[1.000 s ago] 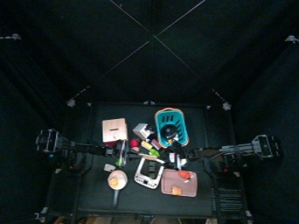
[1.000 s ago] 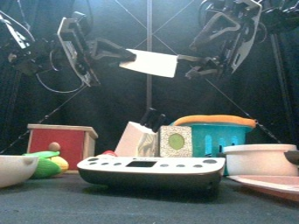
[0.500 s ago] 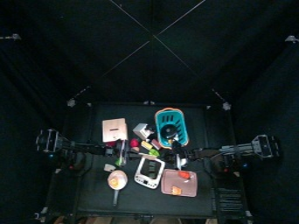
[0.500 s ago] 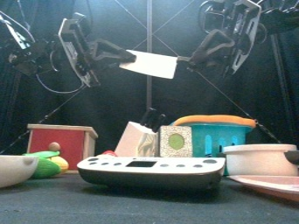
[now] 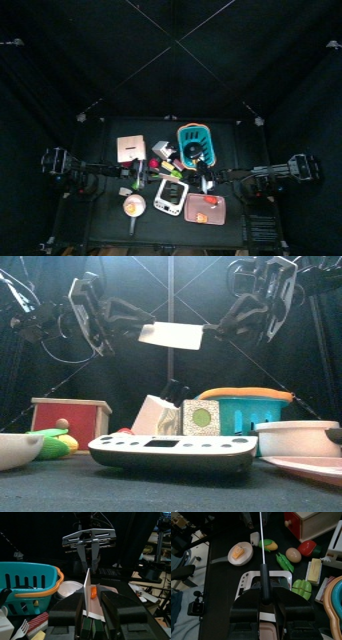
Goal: Regrasp cleaver handle
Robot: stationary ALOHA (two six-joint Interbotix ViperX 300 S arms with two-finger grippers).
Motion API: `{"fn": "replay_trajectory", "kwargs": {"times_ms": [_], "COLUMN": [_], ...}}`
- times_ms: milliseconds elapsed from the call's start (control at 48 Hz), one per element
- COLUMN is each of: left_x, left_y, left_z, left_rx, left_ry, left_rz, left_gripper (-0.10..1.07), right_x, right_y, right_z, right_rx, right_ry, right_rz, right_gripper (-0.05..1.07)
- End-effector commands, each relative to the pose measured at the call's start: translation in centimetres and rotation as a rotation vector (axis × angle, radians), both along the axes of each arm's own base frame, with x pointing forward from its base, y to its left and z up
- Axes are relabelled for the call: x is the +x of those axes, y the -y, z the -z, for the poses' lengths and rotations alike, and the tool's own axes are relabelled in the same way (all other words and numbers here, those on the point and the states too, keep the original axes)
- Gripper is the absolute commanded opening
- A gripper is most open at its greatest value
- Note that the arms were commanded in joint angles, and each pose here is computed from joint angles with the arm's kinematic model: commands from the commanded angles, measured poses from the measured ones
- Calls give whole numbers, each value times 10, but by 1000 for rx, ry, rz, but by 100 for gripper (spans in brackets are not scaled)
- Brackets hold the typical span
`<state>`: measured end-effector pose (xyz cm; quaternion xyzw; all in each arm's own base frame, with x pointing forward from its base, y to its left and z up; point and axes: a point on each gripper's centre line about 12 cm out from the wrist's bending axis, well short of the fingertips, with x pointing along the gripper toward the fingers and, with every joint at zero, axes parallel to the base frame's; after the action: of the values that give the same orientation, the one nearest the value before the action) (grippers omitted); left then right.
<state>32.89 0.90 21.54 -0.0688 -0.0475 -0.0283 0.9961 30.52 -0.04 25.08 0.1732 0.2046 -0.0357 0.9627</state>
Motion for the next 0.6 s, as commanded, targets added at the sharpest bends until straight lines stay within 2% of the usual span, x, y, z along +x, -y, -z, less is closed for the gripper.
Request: {"fn": "replay_trajectory", "kwargs": {"times_ms": [0,104,271,417,479,583], "left_x": [1,1,0,-5,-11,-20], "left_y": [-2,-5,-10,-20,-31,-60], "left_z": [-6,-6,-5,-6,-6,-8], "left_rx": [-12,-26,-56,-80,-106,-168], "left_ry": [25,26,26,28,33,49], "left_rz": [-14,-32,-72,-122,-174,-313], "left_gripper": [76,81,82,82,82,82], "right_x": [-1,-1,-2,-3,-3,-3], "right_y": [1,2,2,9,12,18], "right_z": [-8,-7,-5,-4,-4,-12], "right_rx": [0,0,4,58,75,74], "right_ry": [27,21,5,-47,-75,-128], "right_rz": [3,6,15,83,112,160], "right_gripper": [46,46,46,46,46,46]}}
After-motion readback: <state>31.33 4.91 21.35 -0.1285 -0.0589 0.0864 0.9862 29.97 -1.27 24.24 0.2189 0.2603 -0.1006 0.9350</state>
